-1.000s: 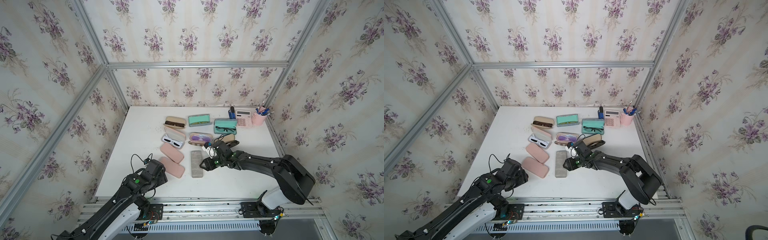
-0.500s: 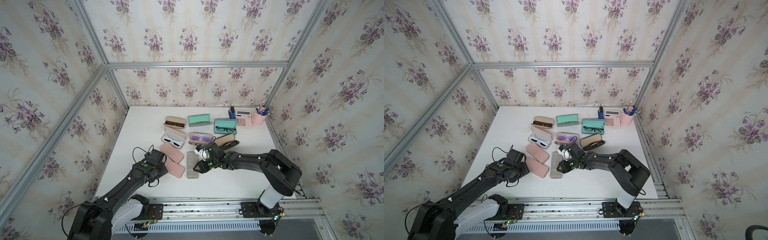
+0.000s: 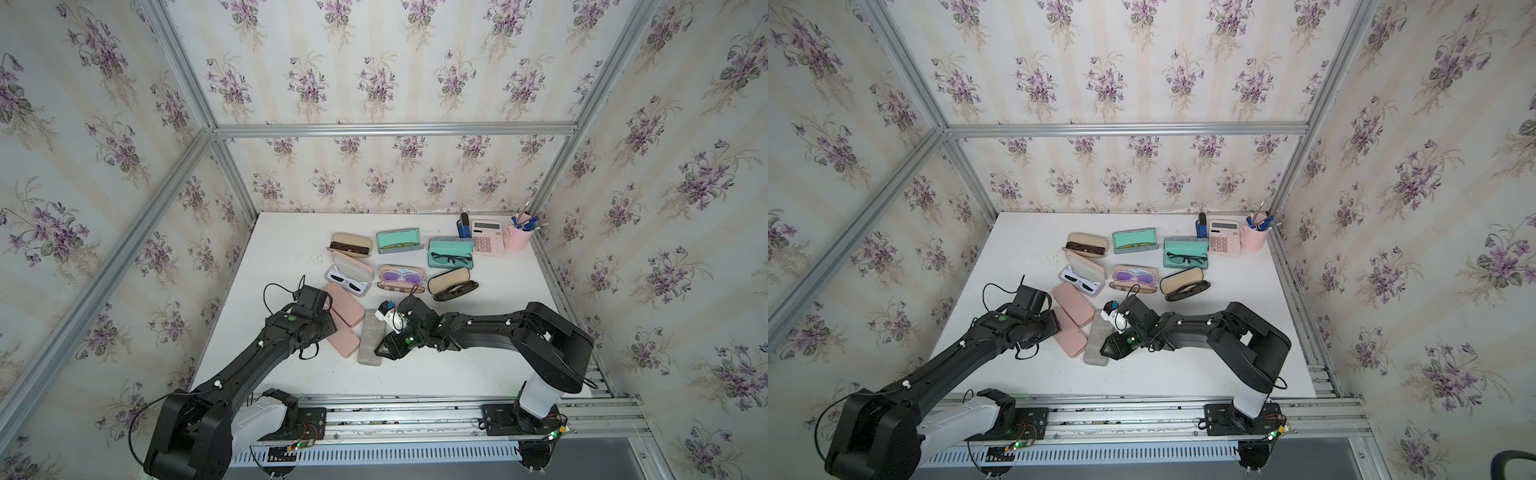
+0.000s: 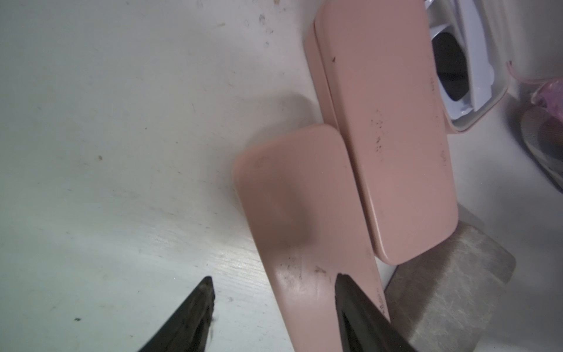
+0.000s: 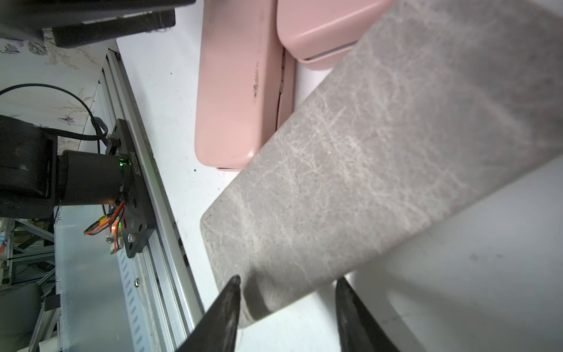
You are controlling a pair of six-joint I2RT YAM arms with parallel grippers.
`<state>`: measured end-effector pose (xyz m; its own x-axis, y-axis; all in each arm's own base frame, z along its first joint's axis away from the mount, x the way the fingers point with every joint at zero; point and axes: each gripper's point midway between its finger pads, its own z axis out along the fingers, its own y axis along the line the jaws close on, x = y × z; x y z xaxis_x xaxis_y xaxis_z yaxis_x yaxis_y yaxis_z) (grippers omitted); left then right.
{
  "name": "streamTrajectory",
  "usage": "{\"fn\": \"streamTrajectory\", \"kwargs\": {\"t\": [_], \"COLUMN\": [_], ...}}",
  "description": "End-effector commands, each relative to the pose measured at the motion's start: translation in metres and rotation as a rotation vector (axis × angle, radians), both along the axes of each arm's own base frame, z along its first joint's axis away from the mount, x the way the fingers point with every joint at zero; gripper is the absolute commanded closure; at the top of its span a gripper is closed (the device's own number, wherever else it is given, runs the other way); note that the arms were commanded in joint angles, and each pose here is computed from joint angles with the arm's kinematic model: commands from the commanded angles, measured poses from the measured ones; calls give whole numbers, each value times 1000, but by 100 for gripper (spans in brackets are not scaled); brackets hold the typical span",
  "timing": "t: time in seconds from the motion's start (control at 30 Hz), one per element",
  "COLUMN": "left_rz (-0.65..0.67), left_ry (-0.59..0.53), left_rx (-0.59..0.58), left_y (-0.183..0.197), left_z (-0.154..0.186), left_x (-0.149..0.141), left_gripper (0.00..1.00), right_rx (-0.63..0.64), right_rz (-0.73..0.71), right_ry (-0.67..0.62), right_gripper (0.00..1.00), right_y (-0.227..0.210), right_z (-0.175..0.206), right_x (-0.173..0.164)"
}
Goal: Close the glasses case
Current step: Move the glasses case to the center of the board, then adjust the glasses case at the center of the board.
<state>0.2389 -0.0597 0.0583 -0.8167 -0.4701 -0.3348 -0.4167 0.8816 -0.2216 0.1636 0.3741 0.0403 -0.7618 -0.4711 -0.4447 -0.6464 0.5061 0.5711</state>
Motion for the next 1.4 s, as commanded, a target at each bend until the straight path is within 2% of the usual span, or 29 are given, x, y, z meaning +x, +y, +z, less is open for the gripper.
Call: {"fn": "streamTrajectory", "kwargs": {"t": [0.0,0.17,0.3,0.4,0.57,0.77,0.9,1.03,1.17,1.37], "left_rz": [-57,-64,-64,-81,-166,-366,-472,-558,-667,-650], "left_ry": [0,-16,-76,-136,-226,-288,-282,-286,-277,-226], "left_rx": [-9,-7,-9,-13,-64,-54,-93,-91,-124,-208], "left_y": [-7,-8,-5,-5,-27,-93,-146,-192,-246,-277], "left_z": [-1,2,26,54,94,121,120,122,117,91], "left_x": [6,9,7,7,5,6,17,30,34,45], "left_gripper": [35,34,32,24,9,5,5,5,5,5], "right_rx": [39,2,43,42,62,86,47,1,37,73], "right_rz": [8,-37,-99,-115,-198,-386,-562,-751,-912,-1004], "right_ry": [3,-19,-21,-54,-95,-191,-219,-200,-168,-80], "right_gripper": [50,46,43,40,36,34,34,34,34,34], "right_y": [12,6,-6,-14,-44,-103,-157,-214,-263,-294], "right_z": [7,5,19,31,54,98,111,106,99,72], "right_x": [-5,4,19,24,37,65,93,118,138,171]}}
